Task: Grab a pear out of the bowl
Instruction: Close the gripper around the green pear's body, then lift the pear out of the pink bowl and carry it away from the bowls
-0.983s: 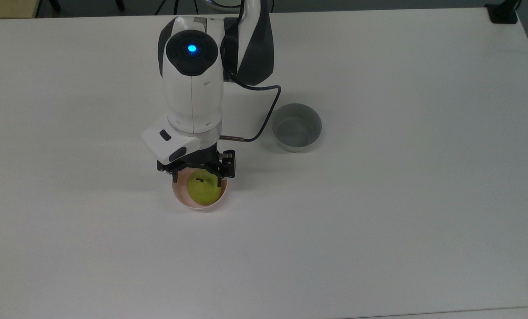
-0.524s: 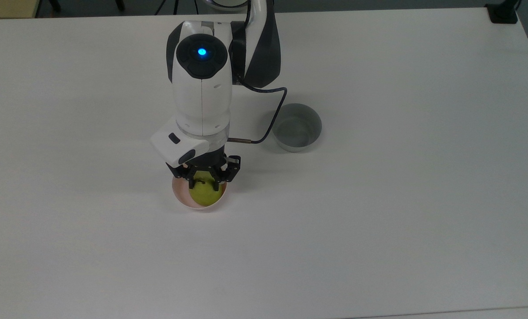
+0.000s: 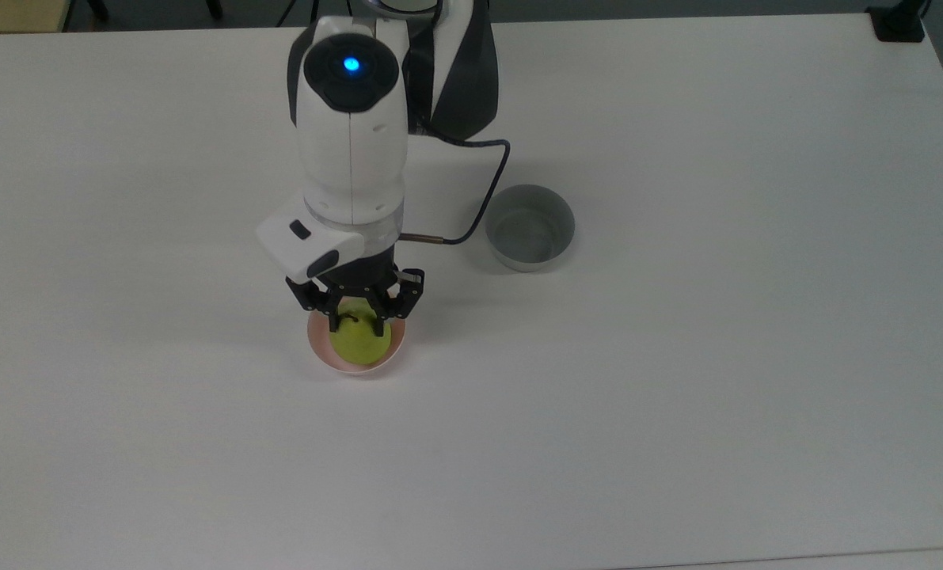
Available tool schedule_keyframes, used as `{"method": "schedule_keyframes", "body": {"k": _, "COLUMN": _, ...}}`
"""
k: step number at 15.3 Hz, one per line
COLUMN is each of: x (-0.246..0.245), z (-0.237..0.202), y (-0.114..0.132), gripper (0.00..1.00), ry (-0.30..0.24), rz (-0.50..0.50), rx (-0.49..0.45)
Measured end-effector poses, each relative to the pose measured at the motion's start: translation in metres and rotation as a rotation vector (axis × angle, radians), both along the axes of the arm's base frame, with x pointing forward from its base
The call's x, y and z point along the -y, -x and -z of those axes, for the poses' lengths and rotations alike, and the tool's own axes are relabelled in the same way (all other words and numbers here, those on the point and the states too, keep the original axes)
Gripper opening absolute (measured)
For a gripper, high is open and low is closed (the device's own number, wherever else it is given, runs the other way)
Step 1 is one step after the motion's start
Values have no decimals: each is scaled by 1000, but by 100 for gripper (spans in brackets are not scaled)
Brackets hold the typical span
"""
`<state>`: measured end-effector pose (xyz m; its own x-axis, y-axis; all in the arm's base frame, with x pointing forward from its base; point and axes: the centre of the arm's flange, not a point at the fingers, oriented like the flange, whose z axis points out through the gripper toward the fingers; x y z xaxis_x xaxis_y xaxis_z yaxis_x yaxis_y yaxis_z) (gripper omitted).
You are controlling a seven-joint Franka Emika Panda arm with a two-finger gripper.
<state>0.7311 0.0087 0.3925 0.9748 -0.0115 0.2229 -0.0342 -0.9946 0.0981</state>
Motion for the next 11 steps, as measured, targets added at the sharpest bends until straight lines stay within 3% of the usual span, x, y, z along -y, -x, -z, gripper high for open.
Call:
{"method": "schedule_keyframes", "body": {"k": 6, "x": 25, "z": -68, "y": 20, "gripper": 50, "ry": 5, "rz": 13, "rx": -5}}
{"method": "schedule_keyframes", "body": {"k": 11, "x": 59, "z": -117, "y": 48, "gripper": 50, "ry": -13, "rz": -25, "rx": -124}}
